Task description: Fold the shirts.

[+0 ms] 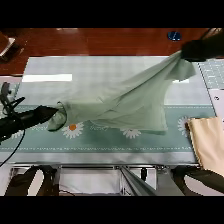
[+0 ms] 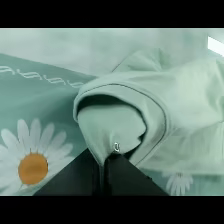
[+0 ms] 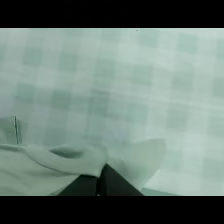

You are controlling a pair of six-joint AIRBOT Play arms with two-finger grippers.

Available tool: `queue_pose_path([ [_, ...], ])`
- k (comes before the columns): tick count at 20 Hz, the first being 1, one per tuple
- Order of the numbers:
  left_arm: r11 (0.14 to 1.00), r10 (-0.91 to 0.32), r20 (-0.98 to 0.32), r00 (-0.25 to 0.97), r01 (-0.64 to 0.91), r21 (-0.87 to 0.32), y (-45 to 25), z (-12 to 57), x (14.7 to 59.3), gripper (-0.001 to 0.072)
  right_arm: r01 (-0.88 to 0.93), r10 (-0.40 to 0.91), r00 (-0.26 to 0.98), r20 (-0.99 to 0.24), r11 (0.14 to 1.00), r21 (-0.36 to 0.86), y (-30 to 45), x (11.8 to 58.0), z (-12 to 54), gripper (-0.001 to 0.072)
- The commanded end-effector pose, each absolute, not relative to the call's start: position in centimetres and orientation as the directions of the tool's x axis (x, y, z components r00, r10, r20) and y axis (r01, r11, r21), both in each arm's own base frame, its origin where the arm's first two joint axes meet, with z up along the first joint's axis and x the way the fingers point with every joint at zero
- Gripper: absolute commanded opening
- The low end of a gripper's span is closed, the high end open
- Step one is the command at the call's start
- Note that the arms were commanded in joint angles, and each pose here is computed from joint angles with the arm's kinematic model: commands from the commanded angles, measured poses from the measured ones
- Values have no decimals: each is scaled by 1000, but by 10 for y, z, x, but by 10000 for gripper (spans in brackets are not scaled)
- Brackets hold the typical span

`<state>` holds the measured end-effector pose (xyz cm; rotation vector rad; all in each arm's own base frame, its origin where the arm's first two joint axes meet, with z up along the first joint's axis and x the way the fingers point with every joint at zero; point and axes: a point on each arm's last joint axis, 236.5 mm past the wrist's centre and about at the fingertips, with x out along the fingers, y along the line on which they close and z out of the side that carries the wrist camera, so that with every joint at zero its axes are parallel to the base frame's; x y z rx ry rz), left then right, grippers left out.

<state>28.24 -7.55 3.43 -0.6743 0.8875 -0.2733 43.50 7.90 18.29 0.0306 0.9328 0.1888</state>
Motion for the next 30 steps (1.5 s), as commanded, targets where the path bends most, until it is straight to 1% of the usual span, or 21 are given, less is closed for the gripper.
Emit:
queue_pose_path([
  [1,714,-452,-632,629,-170,-680,-59,-9,318,108,-143,260,537,-803,966,217,108,494,128,19],
  [2,706,-458,-645,612,-190,-682,-56,-18,327,311,-133,276,527,-804,961,242,113,503,119,19],
  [3,699,-471,-658,587,-207,-685,-56,-25,332,475,-120,282,523,-804,959,258,115,511,113,108],
  [4,694,-503,-666,551,-201,-691,-60,-27,336,507,-120,285,519,-806,958,262,116,515,109,372],
  [5,714,-535,-676,507,-157,-682,-61,-25,339,508,-114,280,512,-812,959,258,112,516,109,417],
  [7,764,-542,-715,442,-96,-638,-42,-8,341,507,-62,208,484,-850,977,204,72,505,118,416],
  [8,804,-501,-759,416,-101,-586,-19,0,335,507,-10,127,456,-881,990,138,35,491,123,416],
  [10,879,-358,-856,374,-173,-444,39,2,311,507,145,-43,373,-927,989,13,-46,451,129,416],
  [11,887,-290,-888,358,-249,-390,63,-3,297,507,249,-50,359,-932,968,44,-71,434,130,416],
  [12,863,-276,-898,344,-323,-389,71,-13,285,507,310,-18,351,-936,946,98,-81,419,122,416],
  [13,850,-311,-898,313,-331,-410,62,-26,272,507,330,24,342,-939,933,144,-82,402,105,415],
  [14,857,-364,-894,263,-281,-432,44,-42,258,507,339,49,317,-947,927,161,-80,382,80,414],
  [15,878,-403,-889,215,-182,-442,27,-55,245,506,354,67,287,-956,920,170,-77,361,55,410],
  [17,889,-456,-884,105,10,-457,-2,-71,220,506,366,118,244,-963,908,204,-64,319,8,410],
  [18,885,-466,-881,82,61,-462,-10,-73,215,506,377,147,233,-961,898,228,-58,303,-9,410],
  [21,883,-464,-884,60,110,-457,-18,-74,216,506,398,251,198,-947,862,312,-35,268,-43,410],
  [23,881,-469,-882,54,100,-463,-18,-78,216,506,395,310,174,-935,848,355,-20,256,-57,410],
  [25,873,-487,-870,76,81,-482,-21,-81,224,506,403,337,171,-926,834,378,-12,253,-63,410],
  [27,849,-528,-838,139,71,-523,-32,-78,242,506,409,351,180,-919,823,395,-8,254,-63,410],
  [30,868,-497,-852,162,94,-488,-35,-89,256,506,411,354,181,-917,820,398,-8,254,-63,410],
])
